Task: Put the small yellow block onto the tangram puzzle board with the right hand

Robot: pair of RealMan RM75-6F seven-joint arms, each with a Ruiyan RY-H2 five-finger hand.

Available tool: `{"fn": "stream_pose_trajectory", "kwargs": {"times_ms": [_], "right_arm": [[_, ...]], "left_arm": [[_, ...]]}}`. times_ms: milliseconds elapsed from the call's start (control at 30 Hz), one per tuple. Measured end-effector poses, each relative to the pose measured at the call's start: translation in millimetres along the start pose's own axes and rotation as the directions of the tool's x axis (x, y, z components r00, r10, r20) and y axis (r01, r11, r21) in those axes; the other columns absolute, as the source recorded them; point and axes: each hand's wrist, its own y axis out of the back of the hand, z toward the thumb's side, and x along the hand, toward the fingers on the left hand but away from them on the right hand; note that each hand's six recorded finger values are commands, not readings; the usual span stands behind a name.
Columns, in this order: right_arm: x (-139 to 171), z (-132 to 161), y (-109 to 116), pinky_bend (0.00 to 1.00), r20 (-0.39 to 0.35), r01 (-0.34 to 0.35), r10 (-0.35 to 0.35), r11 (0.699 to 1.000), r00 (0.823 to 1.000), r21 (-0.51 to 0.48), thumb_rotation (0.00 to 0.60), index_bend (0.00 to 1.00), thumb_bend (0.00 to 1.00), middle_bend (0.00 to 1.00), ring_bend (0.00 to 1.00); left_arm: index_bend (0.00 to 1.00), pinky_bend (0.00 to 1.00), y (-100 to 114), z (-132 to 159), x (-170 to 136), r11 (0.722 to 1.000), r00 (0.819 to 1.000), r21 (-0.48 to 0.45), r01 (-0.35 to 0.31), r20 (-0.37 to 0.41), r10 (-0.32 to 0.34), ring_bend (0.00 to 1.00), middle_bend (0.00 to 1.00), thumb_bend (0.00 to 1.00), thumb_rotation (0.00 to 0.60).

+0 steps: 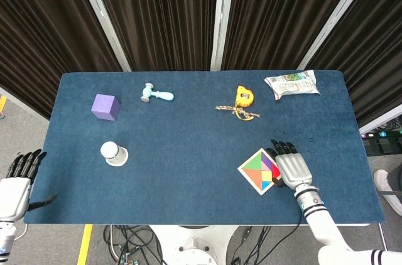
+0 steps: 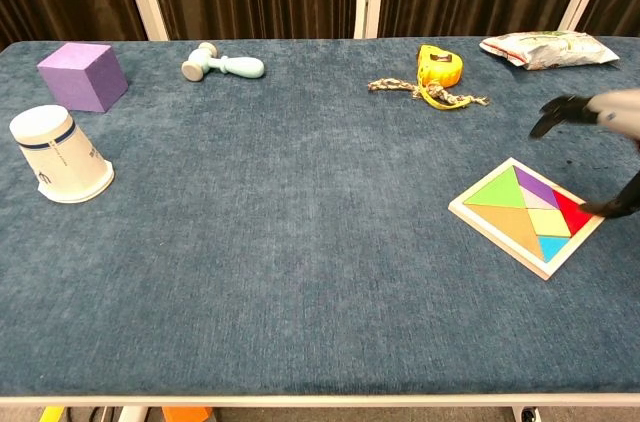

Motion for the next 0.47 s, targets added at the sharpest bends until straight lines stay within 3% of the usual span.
{"fn": "stream_pose_trajectory", "kwargs": {"times_ms": [100, 200, 300, 467], "right_arm": [[13.6, -15.2, 11.7, 0.0, 0.011, 0.069, -0.069, 0.998, 0.998, -0.006, 0.6, 0.0, 0.16, 0.0, 0.0], [32.5, -33.4, 21.9, 0.0, 0.013, 0.164, -0.163, 0.986, 0.986, -0.035, 0.6, 0.0, 0.16, 0.0, 0.0], [58.4, -60.2, 29.1, 0.0, 0.028, 0.281, -0.279, 0.957, 0.96, -0.075, 0.6, 0.0, 0.17, 0.0, 0.0], [116.1, -118.0, 21.9, 0.0, 0.111, 0.44, -0.434, 0.897, 0.894, -0.041, 0.6, 0.0, 0.19, 0.0, 0.0]], "left_arm": [[0.06, 0.05, 2.5, 2.5, 0.5, 1.0, 1.0, 0.001, -0.01, 0.002, 0.01, 0.0, 0.04, 0.0, 0.6], [0.06, 0.05, 6.0, 5.2, 1.3, 1.0, 1.0, 0.004, -0.022, 0.004, 0.022, 0.0, 0.04, 0.0, 0.6], [0.06, 0.05, 10.4, 8.6, 2.4, 0.999, 0.999, 0.012, -0.032, 0.01, 0.032, 0.0, 0.04, 0.0, 0.6], [0.06, 0.05, 16.8, 14.9, 4.3, 0.999, 0.999, 0.025, -0.044, 0.019, 0.043, 0.0, 0.04, 0.0, 0.6]]}}
